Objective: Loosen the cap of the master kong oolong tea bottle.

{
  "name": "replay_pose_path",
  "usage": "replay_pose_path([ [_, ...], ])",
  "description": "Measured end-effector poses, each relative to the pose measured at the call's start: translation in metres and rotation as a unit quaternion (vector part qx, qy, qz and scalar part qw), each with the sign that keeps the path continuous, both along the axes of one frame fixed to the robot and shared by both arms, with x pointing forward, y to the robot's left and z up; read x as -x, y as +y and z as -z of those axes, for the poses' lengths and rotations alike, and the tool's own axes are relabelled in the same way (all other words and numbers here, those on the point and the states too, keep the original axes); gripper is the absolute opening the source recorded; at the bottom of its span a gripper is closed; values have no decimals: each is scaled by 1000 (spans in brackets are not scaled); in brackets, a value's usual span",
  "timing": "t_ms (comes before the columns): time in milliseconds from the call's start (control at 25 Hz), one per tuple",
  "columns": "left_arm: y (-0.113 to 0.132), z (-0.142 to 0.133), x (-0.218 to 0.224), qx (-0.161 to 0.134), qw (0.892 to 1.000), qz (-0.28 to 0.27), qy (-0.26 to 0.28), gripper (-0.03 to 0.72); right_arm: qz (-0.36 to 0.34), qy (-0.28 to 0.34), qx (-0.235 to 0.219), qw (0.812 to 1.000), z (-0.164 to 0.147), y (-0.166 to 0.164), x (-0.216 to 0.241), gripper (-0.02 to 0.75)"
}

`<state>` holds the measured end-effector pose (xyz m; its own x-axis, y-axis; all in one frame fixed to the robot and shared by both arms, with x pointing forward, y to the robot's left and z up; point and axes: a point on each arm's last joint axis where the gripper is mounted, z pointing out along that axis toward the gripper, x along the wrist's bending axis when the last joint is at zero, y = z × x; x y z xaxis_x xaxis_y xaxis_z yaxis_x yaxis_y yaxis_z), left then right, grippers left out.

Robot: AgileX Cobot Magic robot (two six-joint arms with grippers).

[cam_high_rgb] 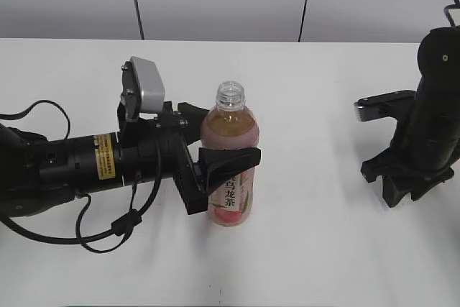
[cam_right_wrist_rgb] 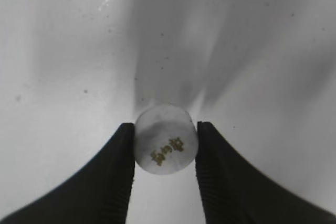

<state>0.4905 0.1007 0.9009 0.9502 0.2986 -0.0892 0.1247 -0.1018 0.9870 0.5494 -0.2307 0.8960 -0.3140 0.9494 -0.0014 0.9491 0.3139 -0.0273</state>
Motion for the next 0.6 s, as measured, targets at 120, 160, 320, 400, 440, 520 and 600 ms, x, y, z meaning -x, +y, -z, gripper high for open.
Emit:
replay_pose_path([
  [120, 0, 0, 0, 0, 1000, 0, 0, 458, -4, -2, -5, 1000, 0, 1, 0, 344],
  [160, 0, 0, 0, 0, 1000, 0, 0, 458, -2, -2, -7, 1000, 0, 1, 0, 397],
  [320, 0, 0, 0, 0, 1000, 0, 0, 458, 0, 4, -10, 1000, 0, 2, 1, 597],
  [400, 0, 0, 0, 0, 1000, 0, 0, 458, 1, 13, -8, 1000, -1, 1, 3, 590],
  [440, 0, 0, 0, 0, 1000, 0, 0, 458, 4, 15, -8, 1000, -4, 1, 4, 567],
  [520, 0, 0, 0, 0, 1000, 0, 0, 458, 11, 15, -8, 1000, -18, 0, 8, 528],
  [600, 0, 0, 0, 0, 1000, 0, 0, 458, 14, 11, -10, 1000, -39, -1, 15, 507],
])
